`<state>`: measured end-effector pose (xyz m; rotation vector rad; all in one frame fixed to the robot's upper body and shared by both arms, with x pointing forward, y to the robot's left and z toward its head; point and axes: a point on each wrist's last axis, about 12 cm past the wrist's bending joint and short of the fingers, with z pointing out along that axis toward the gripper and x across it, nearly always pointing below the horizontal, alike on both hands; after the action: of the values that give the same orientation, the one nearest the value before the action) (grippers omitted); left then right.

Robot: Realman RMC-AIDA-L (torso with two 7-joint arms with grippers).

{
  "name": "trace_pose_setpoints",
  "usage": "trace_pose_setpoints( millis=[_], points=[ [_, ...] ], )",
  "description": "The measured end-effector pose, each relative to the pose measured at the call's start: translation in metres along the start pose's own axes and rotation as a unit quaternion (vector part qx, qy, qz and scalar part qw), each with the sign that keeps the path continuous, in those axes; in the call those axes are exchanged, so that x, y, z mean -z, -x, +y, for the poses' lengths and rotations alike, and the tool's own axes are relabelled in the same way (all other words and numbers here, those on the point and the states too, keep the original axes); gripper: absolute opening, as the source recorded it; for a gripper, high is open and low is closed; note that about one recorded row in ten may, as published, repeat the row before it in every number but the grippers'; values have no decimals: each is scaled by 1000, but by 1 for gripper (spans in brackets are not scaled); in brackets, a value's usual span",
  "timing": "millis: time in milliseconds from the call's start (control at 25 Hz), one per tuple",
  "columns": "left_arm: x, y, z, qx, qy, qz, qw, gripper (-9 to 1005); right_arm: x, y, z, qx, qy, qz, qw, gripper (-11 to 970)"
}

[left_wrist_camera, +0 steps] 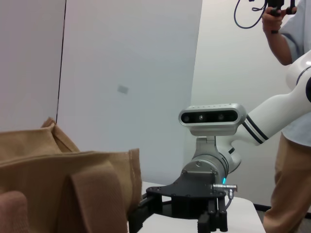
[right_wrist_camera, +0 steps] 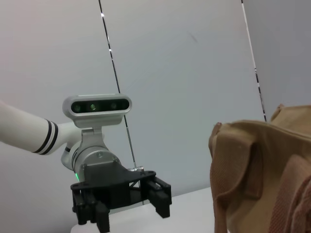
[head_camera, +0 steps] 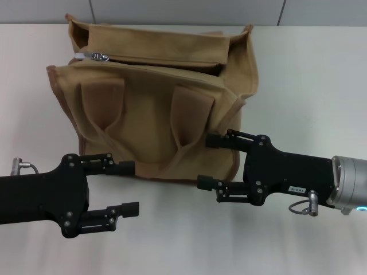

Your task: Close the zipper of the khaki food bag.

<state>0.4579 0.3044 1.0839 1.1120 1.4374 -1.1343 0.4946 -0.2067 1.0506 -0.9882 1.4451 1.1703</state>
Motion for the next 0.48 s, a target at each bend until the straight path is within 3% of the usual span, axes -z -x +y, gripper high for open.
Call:
trace_pose_setpoints(
  millis=[480],
  points=[
    [1, -3, -3, 5, 3, -1, 1000, 642, 0, 3, -2, 5, 1, 0, 1000, 818]
  ],
)
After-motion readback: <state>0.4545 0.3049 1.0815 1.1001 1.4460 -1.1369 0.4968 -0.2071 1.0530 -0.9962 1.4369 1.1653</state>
